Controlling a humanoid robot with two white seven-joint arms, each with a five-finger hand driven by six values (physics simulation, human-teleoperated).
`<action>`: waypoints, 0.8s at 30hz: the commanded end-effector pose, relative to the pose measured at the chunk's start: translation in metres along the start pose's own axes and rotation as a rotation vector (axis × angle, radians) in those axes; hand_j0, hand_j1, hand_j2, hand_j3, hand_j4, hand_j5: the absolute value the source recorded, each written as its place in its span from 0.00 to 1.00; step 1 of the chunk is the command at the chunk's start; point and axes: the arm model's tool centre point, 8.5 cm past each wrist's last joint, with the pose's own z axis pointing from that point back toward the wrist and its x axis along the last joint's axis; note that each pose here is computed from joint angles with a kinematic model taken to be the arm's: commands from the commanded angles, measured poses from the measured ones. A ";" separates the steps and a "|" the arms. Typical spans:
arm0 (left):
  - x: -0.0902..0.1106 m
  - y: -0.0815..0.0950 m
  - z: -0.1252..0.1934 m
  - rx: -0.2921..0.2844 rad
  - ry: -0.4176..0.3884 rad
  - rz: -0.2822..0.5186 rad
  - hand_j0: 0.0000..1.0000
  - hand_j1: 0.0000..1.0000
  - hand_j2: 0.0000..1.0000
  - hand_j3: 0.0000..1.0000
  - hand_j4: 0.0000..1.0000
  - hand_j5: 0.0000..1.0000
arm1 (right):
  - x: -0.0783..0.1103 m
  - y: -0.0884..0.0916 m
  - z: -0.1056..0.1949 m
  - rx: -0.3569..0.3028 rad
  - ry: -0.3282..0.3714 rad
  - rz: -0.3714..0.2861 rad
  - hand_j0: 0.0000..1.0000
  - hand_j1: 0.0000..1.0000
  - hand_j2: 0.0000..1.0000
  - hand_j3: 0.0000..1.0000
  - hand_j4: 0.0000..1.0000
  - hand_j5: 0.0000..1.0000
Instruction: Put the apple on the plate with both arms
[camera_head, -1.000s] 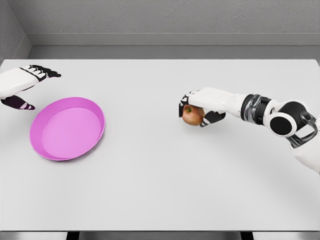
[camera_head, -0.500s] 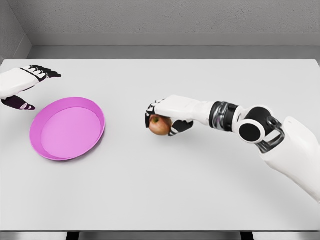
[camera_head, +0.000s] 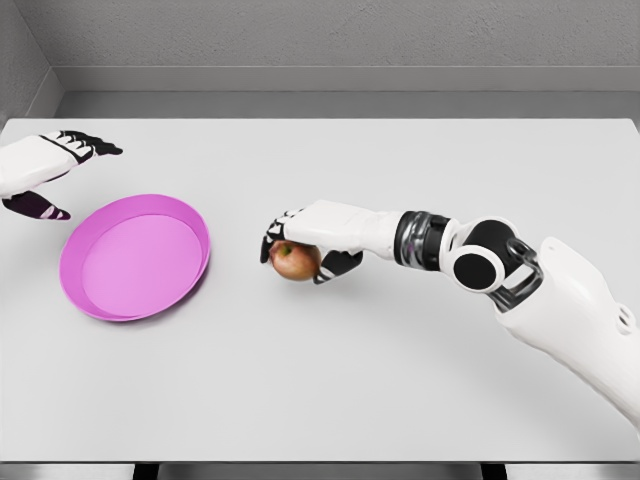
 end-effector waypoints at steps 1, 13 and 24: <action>0.000 0.001 0.000 0.006 0.001 0.005 1.00 1.00 1.00 1.00 1.00 1.00 | 0.001 0.000 0.000 -0.001 -0.002 -0.002 1.00 1.00 1.00 1.00 1.00 1.00; 0.001 0.004 0.000 0.013 -0.004 0.004 1.00 1.00 1.00 1.00 1.00 1.00 | -0.040 -0.041 0.057 -0.108 0.130 0.046 1.00 1.00 1.00 1.00 1.00 1.00; 0.044 0.025 -0.021 0.039 -0.126 -0.105 1.00 1.00 1.00 1.00 1.00 1.00 | -0.097 -0.095 0.213 -0.183 0.438 0.175 1.00 1.00 1.00 1.00 1.00 1.00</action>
